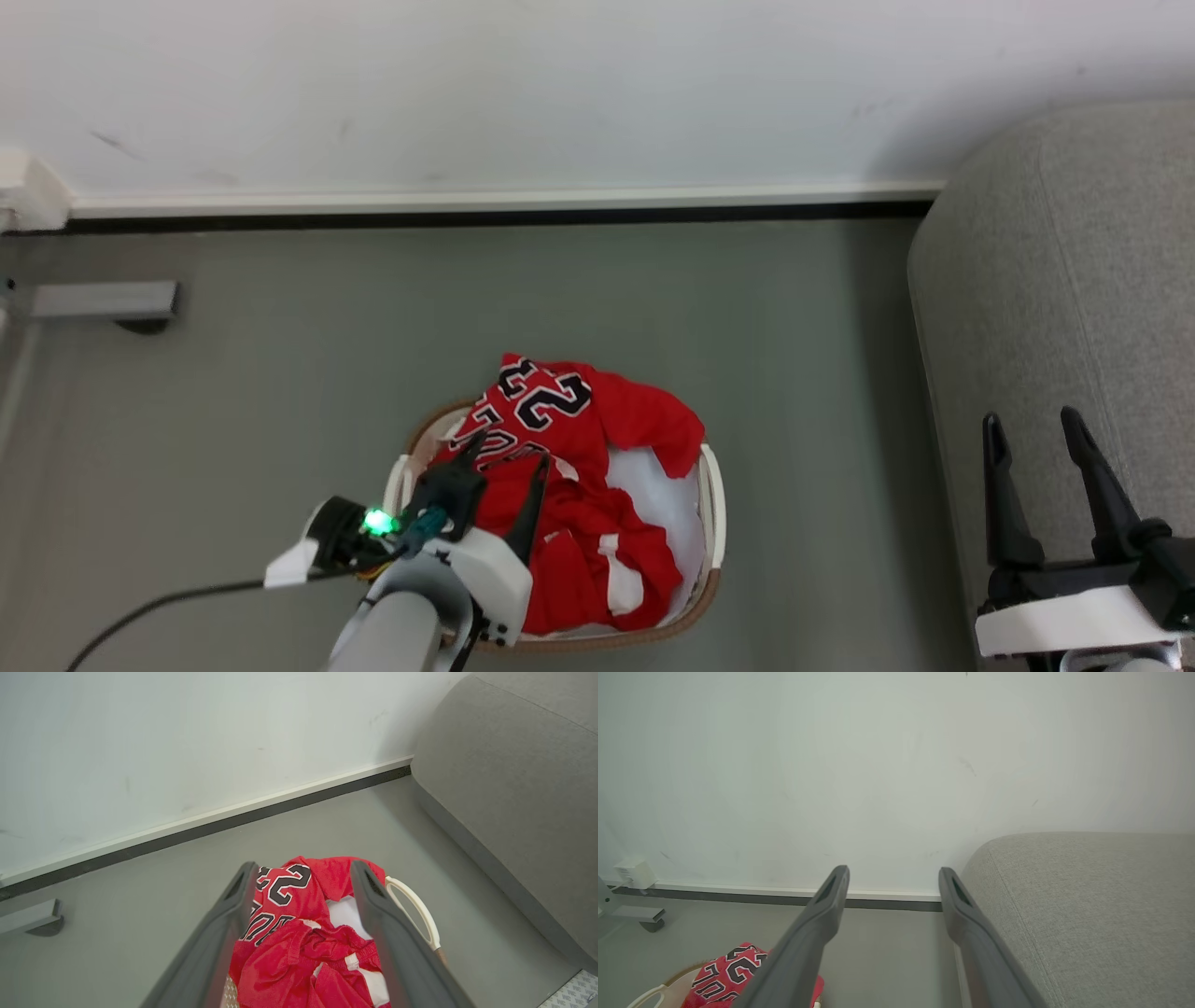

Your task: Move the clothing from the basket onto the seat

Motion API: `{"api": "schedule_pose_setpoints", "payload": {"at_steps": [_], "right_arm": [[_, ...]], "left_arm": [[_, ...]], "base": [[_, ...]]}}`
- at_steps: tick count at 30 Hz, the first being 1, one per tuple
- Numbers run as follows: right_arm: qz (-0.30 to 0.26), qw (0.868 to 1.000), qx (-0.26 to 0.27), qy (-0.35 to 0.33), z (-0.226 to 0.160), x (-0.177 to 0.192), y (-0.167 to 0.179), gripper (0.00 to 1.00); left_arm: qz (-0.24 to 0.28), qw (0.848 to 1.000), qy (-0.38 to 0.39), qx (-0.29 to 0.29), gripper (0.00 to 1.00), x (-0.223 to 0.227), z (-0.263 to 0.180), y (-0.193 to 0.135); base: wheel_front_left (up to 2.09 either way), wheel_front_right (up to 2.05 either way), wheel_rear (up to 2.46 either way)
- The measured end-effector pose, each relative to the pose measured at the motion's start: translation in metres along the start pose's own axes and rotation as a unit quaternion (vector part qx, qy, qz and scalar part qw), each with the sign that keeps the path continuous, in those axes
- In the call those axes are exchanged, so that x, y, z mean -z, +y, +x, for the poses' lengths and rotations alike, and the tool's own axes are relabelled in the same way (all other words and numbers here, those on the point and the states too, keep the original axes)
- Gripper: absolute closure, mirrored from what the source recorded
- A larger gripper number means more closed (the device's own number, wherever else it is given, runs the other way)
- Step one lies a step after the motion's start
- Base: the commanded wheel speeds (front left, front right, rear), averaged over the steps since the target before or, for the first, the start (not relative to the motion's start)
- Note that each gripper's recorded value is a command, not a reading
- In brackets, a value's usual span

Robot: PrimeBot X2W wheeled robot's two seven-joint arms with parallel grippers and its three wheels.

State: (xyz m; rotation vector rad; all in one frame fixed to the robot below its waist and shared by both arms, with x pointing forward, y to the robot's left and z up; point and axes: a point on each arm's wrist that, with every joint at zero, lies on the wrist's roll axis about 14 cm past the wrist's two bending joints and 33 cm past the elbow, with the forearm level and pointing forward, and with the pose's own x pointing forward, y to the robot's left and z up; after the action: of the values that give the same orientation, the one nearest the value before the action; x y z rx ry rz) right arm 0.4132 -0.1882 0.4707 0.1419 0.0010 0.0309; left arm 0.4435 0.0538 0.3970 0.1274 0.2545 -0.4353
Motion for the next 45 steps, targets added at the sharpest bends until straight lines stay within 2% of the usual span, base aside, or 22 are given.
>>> {"api": "schedule_pose_setpoints", "payload": {"at_steps": [6,15,23,34,45], "right_arm": [[-0.001,1.000,0.016,0.014,0.022,0.016,-0.013,0.00],[0.009,0.998,0.038,0.042,0.041,0.047,-0.032,0.00],[0.011,0.996,0.065,0.064,0.040,0.067,-0.052,0.00],[0.012,0.993,0.077,0.088,0.048,0.094,-0.064,0.00],[0.017,0.991,0.077,0.111,0.057,0.122,-0.067,0.00]], "left_arm": [[0.025,0.993,0.098,0.054,0.00,0.051,0.044,-0.015],[0.074,0.959,0.249,0.111,0.00,0.138,0.074,-0.031],[0.115,0.944,0.275,0.137,0.00,0.170,0.100,-0.031],[0.153,0.922,0.328,0.141,0.00,0.217,0.117,-0.009],[0.168,0.910,0.348,0.149,0.00,0.251,0.138,-0.004]], "base": [[0.00,0.00,0.00],[0.00,0.00,0.00],[0.00,0.00,0.00],[0.00,0.00,0.00],[0.00,0.00,0.00]]}}
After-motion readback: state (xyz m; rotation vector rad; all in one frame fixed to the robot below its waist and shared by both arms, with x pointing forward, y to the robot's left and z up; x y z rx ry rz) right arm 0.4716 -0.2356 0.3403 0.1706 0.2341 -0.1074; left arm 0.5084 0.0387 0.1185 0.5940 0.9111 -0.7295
